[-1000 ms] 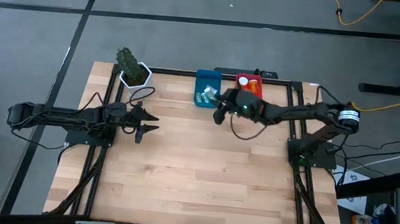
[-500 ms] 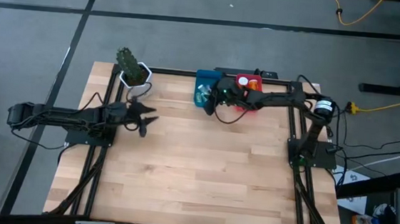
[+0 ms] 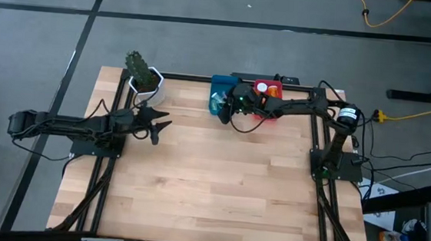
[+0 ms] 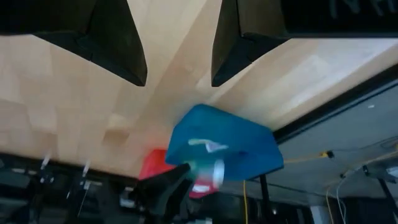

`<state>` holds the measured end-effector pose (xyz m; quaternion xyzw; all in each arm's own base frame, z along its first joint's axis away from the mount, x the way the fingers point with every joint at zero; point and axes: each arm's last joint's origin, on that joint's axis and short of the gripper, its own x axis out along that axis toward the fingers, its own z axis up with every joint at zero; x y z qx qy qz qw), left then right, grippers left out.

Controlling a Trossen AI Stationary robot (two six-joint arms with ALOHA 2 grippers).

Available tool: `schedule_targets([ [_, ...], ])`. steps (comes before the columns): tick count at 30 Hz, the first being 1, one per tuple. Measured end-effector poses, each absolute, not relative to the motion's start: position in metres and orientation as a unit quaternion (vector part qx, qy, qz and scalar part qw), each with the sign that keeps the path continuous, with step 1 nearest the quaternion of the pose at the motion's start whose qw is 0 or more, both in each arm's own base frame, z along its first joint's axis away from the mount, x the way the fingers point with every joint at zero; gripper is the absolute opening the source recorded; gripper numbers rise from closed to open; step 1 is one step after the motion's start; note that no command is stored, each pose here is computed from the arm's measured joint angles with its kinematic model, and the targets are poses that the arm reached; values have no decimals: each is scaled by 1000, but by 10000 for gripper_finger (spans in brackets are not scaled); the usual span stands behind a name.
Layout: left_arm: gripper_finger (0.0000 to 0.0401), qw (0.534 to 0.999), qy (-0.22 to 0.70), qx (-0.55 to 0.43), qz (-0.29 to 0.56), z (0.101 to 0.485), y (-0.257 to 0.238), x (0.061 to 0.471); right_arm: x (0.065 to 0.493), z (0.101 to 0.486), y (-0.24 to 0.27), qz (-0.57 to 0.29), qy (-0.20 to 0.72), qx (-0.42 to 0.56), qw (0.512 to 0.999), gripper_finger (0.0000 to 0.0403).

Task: Pick and place medicine bottles into bin by pill shape (circle, oval)
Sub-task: Put the small blue pill bottle into the blue bin, then return to Home Position

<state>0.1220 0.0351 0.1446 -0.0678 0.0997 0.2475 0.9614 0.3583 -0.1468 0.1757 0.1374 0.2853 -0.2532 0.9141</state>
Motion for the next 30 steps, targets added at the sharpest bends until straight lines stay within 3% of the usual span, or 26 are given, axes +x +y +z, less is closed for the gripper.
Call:
schedule_targets([
  [14, 174, 962, 96, -68, 247, 145, 35, 122, 357, 176, -148, -271, 286, 131, 910, 147],
  [24, 174, 973, 99, -75, 194, 145, 32, 123, 369, 195, -120, -182, 245, 108, 946, 137],
  [30, 174, 980, 103, -80, 152, 145, 30, 124, 366, 200, -81, -128, 306, 76, 940, 128],
])
